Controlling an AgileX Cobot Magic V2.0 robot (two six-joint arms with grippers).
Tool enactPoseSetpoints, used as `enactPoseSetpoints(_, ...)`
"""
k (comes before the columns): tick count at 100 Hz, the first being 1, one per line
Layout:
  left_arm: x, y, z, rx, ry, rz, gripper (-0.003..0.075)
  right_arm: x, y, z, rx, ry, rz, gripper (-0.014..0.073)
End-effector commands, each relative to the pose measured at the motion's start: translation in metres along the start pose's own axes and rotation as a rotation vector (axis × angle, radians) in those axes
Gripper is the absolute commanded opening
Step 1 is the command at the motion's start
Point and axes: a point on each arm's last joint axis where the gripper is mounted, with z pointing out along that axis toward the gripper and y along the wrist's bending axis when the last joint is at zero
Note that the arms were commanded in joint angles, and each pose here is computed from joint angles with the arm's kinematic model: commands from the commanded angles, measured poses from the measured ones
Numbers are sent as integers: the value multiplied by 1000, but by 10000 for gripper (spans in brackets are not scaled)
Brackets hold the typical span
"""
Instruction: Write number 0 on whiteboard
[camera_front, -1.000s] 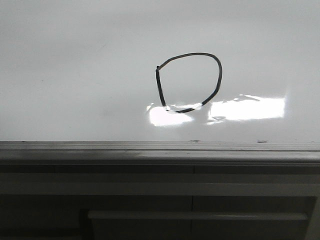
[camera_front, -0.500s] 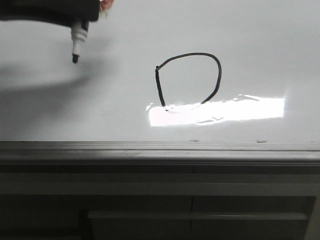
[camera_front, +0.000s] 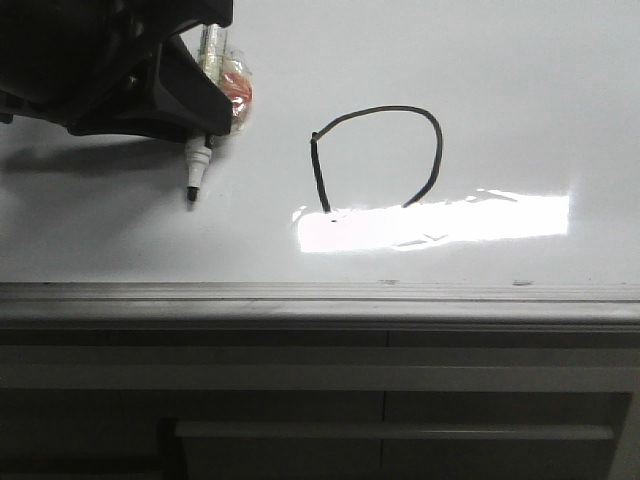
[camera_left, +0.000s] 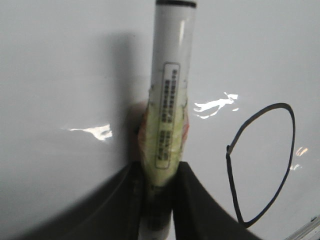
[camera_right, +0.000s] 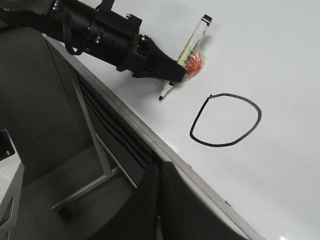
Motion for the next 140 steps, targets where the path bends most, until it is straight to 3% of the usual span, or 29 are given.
enactPoseSetpoints(1,-15,-2,-2,-13,-94,-24,-18,-14,-2,-4,17,-103,8,-56)
enactPoseSetpoints(14,-14,-1,0,-17,-86,-24,22,-14,-2,-4,17,-103,8,-56)
enactPoseSetpoints(36,-14,-1,0,-18,-88,-27,339,-14,-1,-4,8,-105,22,-56)
enactPoseSetpoints(43,-14,-1,0,-18,-88,-30,400,-14,-1,-4,6,-105,25,-56)
enactPoseSetpoints(70,-14,-1,0,-17,-86,-30,441,-15,0,-4,-1,-112,37,-56)
enactPoseSetpoints(89,-17,-5,-10,9,-96,-28,561,-15,0,-4,0,-118,37,-56)
enactPoseSetpoints(105,-29,-13,-39,64,-164,4,552,-15,-3,-4,31,-115,-10,-56)
enactPoseSetpoints(124,-46,-22,-97,142,-335,48,452,-16,-5,-4,65,-129,-59,-56)
enactPoseSetpoints(131,-48,-26,-122,179,-383,86,384,-18,-6,-5,70,-148,-62,-56)
enactPoseSetpoints(140,-43,-29,-152,220,-401,190,217,-22,-7,-5,83,-192,-75,-56)
